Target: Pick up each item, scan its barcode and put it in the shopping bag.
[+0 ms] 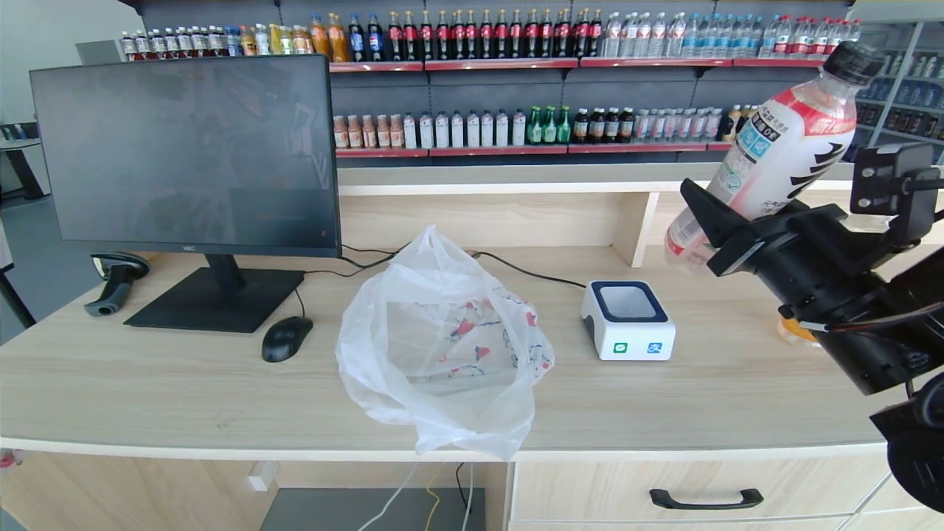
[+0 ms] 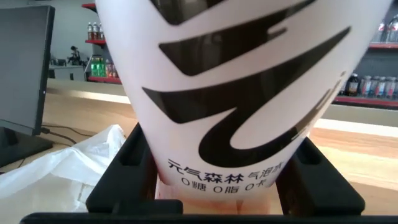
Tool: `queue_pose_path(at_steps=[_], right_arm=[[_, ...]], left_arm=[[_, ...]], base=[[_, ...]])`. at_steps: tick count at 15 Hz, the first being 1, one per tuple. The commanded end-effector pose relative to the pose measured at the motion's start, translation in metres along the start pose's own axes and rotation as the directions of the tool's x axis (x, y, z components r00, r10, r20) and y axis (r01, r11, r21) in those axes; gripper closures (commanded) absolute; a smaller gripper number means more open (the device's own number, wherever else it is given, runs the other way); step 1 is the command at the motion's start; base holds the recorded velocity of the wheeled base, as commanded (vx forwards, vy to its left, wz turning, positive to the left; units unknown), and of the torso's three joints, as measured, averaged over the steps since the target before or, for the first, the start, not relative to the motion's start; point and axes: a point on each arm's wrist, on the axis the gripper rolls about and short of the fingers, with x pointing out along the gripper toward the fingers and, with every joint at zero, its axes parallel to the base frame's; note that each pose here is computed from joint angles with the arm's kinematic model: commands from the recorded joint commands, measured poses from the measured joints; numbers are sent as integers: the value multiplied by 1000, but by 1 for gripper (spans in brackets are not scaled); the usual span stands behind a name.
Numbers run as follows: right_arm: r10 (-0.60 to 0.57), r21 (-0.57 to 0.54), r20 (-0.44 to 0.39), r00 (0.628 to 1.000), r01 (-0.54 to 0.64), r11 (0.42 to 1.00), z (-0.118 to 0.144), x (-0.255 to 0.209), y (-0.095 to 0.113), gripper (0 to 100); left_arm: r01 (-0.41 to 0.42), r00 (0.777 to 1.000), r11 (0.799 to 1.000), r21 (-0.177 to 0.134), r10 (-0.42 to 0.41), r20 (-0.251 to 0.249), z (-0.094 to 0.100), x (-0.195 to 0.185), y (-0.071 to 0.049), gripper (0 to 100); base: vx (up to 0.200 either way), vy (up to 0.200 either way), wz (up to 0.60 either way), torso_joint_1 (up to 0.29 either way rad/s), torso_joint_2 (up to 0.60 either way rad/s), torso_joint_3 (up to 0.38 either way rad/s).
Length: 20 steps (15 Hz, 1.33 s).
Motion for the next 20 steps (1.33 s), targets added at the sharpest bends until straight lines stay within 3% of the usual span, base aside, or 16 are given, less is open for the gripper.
queue_pose_path(at_steps=[1, 8, 18, 20], right_arm=[[-7, 38, -10, 1000, 7, 999, 2, -8, 0, 100], [-58, 84, -46, 997, 62, 995, -4, -15, -7, 100], [-59, 112, -28, 998, 62, 992, 1, -15, -8, 100], [-59, 112, -20, 998, 61, 992, 3, -14, -8, 100]], left_arm=[[0, 1000, 1000, 0, 0, 0, 0, 0, 0, 0], [0, 1000, 1000, 0, 0, 0, 0, 0, 0, 0], [0, 1000, 1000, 0, 0, 3, 0, 0, 0, 0], [0, 1000, 1000, -2, 0, 3, 0, 0, 0, 0]], base=[[0, 0, 0, 0, 0, 0], [0, 0, 0, 0, 0, 0], [0, 0, 0, 0, 0, 0], [-200, 0, 0, 5, 2, 0]])
